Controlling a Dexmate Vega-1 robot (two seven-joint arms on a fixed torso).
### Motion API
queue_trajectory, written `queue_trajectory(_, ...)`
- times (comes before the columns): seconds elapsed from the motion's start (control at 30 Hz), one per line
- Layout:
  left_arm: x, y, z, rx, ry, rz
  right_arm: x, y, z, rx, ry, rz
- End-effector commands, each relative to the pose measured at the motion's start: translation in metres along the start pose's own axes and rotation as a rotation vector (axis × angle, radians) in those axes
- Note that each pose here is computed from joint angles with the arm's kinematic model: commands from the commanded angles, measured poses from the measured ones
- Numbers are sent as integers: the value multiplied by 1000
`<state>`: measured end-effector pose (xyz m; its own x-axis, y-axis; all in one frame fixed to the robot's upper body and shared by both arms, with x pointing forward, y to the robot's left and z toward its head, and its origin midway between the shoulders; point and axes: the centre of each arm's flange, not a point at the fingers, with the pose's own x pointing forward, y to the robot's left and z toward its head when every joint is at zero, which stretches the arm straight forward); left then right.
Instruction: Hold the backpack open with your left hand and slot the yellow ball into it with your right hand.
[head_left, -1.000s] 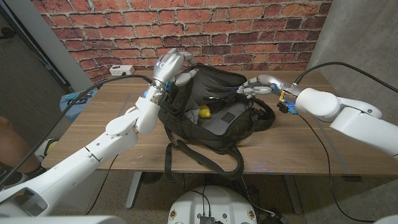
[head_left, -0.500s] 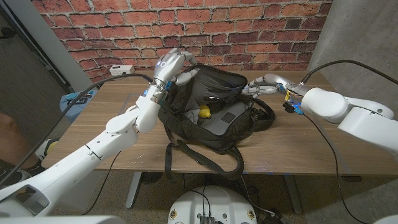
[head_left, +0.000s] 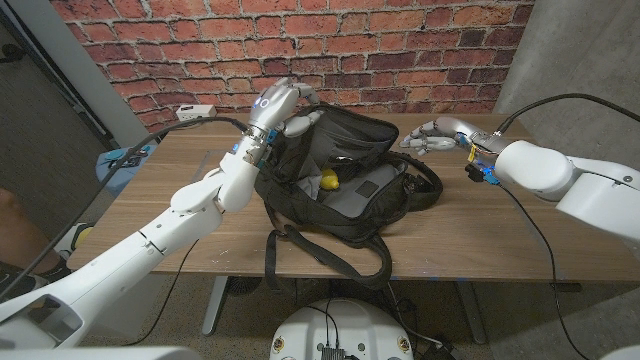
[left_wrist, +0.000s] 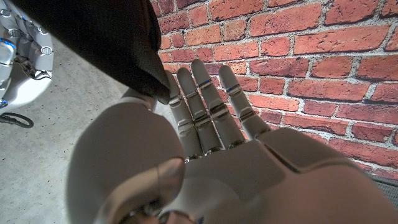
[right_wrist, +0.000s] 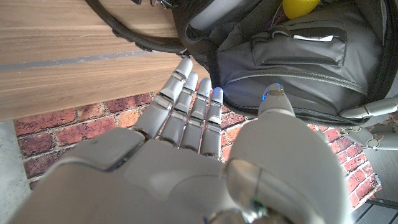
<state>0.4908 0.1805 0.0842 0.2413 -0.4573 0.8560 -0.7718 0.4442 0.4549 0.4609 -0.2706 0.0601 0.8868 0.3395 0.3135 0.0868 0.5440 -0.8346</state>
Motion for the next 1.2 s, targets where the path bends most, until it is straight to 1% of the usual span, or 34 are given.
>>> queue_trajectory(0.03,2,-1,11,-41,-14,-13,-8,-8,-4,-8,8,-40)
queue_trajectory(0.07,1,0,12,-49,-16,-15,-9,-9,-4,-13,0,-39)
queue_trajectory(0.4,-3,1,18,-77,-14,-29,-10,-9,-1,-14,-5,-59)
queue_trajectory(0.73,-9,8,15,-81,-7,-25,-9,-6,3,-4,-4,-69)
queue_trajectory(0.83,-11,10,13,-82,-8,-22,-8,-5,4,1,5,-80)
queue_trajectory(1.0,-13,12,11,-87,-6,-24,-7,-6,3,7,5,-91)
queue_trajectory(1.03,-13,12,10,-88,-6,-28,-7,-6,3,10,12,-98)
queue_trajectory(1.17,-13,12,9,-93,-4,-44,-6,-7,2,13,8,-100)
queue_trajectory(1.2,-13,12,8,-96,-3,-47,-6,-7,2,20,18,-109)
